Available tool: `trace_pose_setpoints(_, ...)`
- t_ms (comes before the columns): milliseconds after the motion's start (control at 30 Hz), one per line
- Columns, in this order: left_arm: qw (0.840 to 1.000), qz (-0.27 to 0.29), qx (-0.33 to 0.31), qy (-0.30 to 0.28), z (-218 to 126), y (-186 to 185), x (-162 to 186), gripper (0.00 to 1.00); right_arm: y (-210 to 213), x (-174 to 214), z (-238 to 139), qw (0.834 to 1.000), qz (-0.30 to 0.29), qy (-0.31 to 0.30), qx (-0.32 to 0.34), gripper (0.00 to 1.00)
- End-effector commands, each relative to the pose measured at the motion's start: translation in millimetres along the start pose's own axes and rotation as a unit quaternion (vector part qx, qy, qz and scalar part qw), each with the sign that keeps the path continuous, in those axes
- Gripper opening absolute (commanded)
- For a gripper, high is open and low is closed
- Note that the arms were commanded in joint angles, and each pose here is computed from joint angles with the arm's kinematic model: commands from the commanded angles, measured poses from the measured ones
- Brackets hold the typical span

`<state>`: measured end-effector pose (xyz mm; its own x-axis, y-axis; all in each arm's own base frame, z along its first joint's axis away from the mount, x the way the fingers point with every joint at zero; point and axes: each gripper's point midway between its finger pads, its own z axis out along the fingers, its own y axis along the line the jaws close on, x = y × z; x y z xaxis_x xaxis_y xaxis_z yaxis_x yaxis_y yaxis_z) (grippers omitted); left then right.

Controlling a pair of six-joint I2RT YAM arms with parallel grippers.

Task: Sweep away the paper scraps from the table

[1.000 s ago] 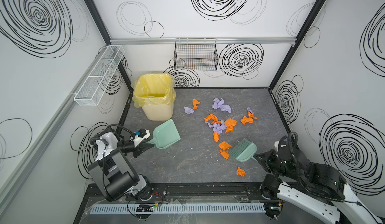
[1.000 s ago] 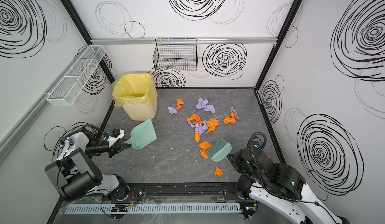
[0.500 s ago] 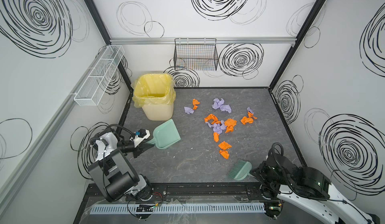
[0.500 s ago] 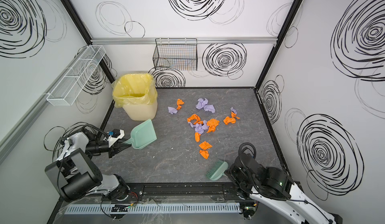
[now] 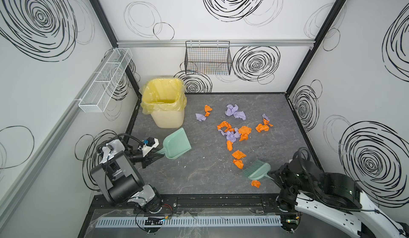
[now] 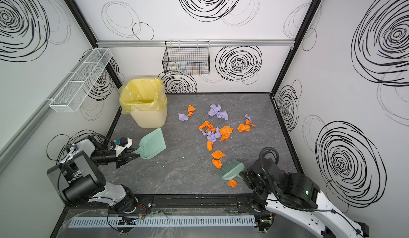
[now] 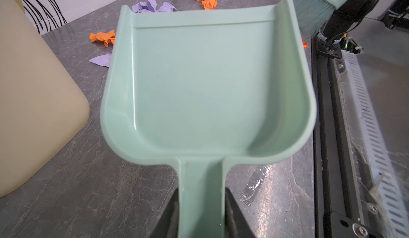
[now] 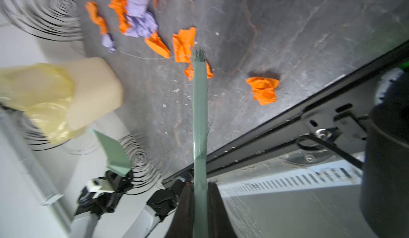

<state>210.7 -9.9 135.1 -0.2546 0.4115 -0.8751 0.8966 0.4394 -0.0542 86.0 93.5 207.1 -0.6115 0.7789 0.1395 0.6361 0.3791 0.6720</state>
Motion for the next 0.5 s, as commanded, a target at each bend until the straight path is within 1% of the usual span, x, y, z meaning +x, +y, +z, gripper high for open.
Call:
trace_pose_setpoints(0, 0.999, 0.029, 0.023, 0.008, 3.0, -11.9, -19.6, 0.00, 21.3, -27.3, -22.0, 0.995, 0.025, -0.071, -0.066, 0.00)
trace_pose_setpoints(100, 0.997, 0.067, 0.038, 0.022, 10.6, -24.7, -39.9, 0.00, 33.0, -35.5, -27.6, 0.992, 0.007, -0.102, -0.078, 0.00)
trace_pose_setpoints(200, 0.992, 0.101, 0.062, 0.033, 25.0, -39.2, -61.8, 0.00, 51.6, -45.5, -42.6, 0.984, -0.015, -0.139, -0.106, 0.00)
trace_pose_setpoints(300, 0.987, 0.131, 0.081, 0.046, 48.6, -52.8, -81.9, 0.00, 67.0, -54.7, -62.8, 0.975, -0.029, -0.165, -0.143, 0.00)
trace_pose_setpoints(333, 0.983, 0.154, 0.082, 0.052, 58.9, -55.7, -88.2, 0.00, 69.5, -57.4, -68.2, 0.973, -0.031, -0.170, -0.155, 0.00)
trace_pose_setpoints(367, 0.982, 0.158, 0.084, 0.063, 70.1, -59.4, -91.6, 0.00, 70.6, -59.7, -71.8, 0.971, -0.031, -0.173, -0.163, 0.00)
trace_pose_setpoints(467, 0.971, 0.203, 0.087, 0.090, 104.5, -77.5, -101.0, 0.00, 71.8, -66.6, -79.5, 0.965, -0.034, -0.183, -0.184, 0.00)
